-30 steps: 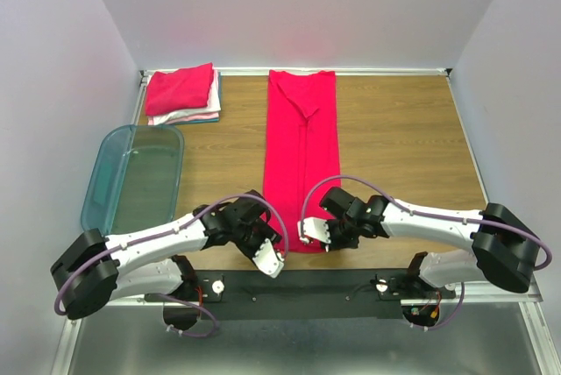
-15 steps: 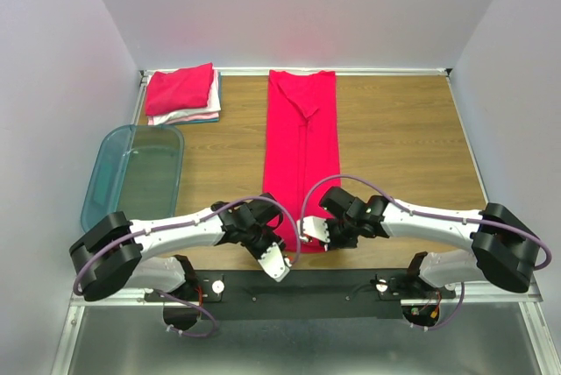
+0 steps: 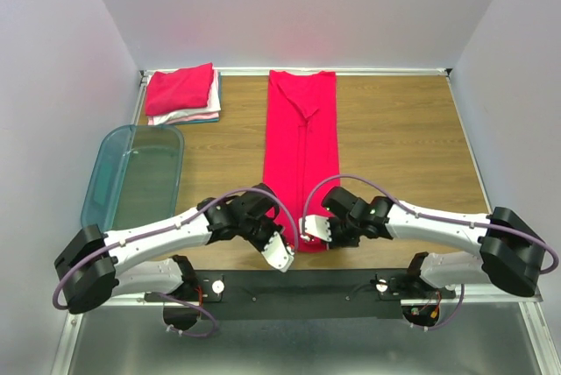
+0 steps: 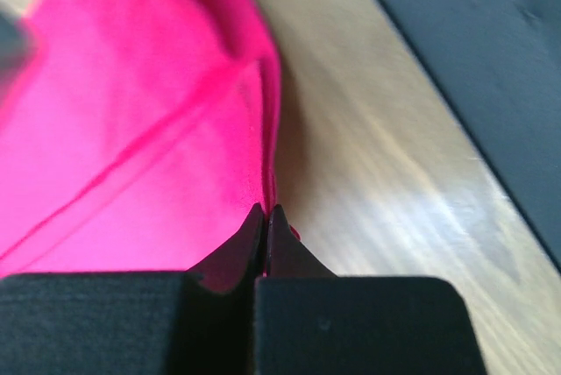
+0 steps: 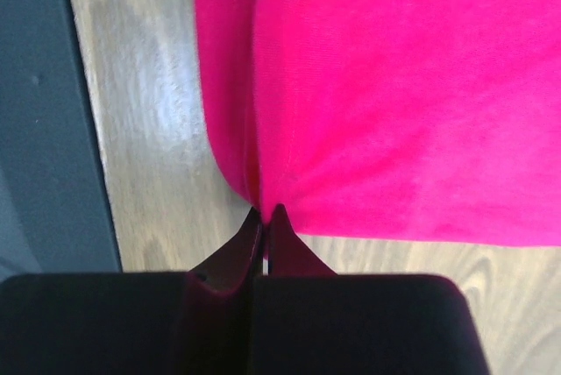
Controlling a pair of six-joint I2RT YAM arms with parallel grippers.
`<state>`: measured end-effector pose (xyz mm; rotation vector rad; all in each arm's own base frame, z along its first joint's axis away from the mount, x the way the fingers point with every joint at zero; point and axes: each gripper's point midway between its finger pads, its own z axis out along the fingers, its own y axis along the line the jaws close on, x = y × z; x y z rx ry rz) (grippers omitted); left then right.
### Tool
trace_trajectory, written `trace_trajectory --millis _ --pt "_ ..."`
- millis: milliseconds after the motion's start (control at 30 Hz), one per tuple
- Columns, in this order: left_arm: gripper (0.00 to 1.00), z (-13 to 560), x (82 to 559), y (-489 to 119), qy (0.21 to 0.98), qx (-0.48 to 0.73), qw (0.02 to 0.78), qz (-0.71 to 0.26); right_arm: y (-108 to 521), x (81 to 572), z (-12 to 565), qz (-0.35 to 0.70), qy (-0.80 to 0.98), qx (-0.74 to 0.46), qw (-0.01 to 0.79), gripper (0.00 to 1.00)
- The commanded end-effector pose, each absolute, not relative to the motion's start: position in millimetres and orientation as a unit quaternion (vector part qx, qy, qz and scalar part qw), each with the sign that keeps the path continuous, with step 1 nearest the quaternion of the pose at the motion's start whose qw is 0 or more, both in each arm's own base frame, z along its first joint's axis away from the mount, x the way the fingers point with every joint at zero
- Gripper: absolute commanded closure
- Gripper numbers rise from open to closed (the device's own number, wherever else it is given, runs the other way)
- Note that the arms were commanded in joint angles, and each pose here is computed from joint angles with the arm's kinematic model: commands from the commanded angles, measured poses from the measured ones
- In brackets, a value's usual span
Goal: Fold and stack the t-shirts
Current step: Grab the bottom of the folded rectangular tshirt with both arms, then fold the folded rectangular tshirt in 1/3 of the way
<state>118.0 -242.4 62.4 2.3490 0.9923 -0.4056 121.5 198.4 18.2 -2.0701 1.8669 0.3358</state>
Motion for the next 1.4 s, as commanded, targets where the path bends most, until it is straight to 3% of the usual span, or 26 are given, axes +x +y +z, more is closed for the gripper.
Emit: trace_trajectory --millis 0,367,900,1367 --pt "1.00 86.6 127.9 -250.0 0.385 0.852 0.316 -0.161 210.8 140.9 43.3 0.100 0.653 -0.721 0.209 1.00" --pt "1.00 113.4 188.8 -251.3 0.393 0.830 0.375 -0.124 206.0 186.3 78.6 0.058 0.630 -0.723 0.276 0.99" --pt "1.00 140.1 324.6 -249.7 0.392 0.813 0.428 -0.050 195.1 329.5 97.6 0.038 0.633 -0.715 0.293 1.00" --pt "1.00 124.3 435.7 -245.8 0.421 0.795 0.434 -0.043 188.4 437.8 92.9 0.022 0.630 -0.710 0.312 1.00"
